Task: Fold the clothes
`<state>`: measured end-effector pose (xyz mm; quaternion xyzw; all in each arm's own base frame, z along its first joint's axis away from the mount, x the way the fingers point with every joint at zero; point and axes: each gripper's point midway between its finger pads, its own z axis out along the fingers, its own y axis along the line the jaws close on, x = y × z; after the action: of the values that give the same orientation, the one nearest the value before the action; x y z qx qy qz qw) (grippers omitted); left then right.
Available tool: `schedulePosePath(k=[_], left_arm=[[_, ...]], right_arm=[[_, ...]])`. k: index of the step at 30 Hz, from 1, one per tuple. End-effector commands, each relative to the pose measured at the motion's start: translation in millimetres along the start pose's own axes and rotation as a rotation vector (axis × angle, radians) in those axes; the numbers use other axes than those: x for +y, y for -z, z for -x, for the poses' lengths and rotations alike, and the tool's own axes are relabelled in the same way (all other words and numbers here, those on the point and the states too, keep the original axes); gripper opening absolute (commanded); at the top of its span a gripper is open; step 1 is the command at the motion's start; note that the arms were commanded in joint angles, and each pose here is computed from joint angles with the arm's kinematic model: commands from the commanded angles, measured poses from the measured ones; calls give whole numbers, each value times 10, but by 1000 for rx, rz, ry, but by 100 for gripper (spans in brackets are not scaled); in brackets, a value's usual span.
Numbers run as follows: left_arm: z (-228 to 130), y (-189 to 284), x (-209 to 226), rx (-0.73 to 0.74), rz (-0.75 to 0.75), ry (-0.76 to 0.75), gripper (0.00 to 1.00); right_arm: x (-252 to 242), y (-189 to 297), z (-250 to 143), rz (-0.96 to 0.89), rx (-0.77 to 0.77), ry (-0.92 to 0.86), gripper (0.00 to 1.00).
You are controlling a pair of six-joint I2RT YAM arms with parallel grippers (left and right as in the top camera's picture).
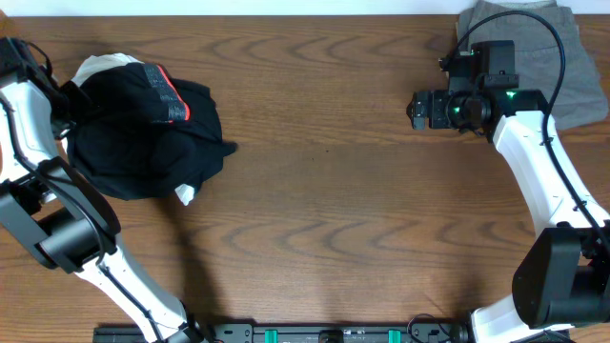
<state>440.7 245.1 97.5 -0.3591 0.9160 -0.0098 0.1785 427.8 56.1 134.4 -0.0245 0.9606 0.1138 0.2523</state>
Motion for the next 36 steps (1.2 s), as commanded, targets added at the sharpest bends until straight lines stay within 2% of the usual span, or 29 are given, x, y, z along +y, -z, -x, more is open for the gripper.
schedulePosePath(k=[1,5,8,12,16,23,30,36], left_arm=[[272,641,-258,-133,-129,5,6],[402,1374,-638,-260,-299,-48,6],[356,1977,-1043,-360,-439,-137,6],[123,2737,-1588,-504,-547,-290,6],[-277,3210,-2094,-568,-646,-456,6],[-924,3191,-2720,-453,-746,-602,6],[-1343,2832,-3022,-302,-740,-662,6],[-2020,2422,-3506,-128,-758,-788,6]], right_arm=[[81,36,61,16,-16,12,99],[84,36,59,17,-16,12,99],[121,38,67,39,-19,13,99],[173,41,80,69,-23,15,99],[172,40,74,68,-21,15,99],[164,42,72,67,-20,13,99],[136,45,68,63,-18,7,99],[-15,81,123,48,-40,-40,99]])
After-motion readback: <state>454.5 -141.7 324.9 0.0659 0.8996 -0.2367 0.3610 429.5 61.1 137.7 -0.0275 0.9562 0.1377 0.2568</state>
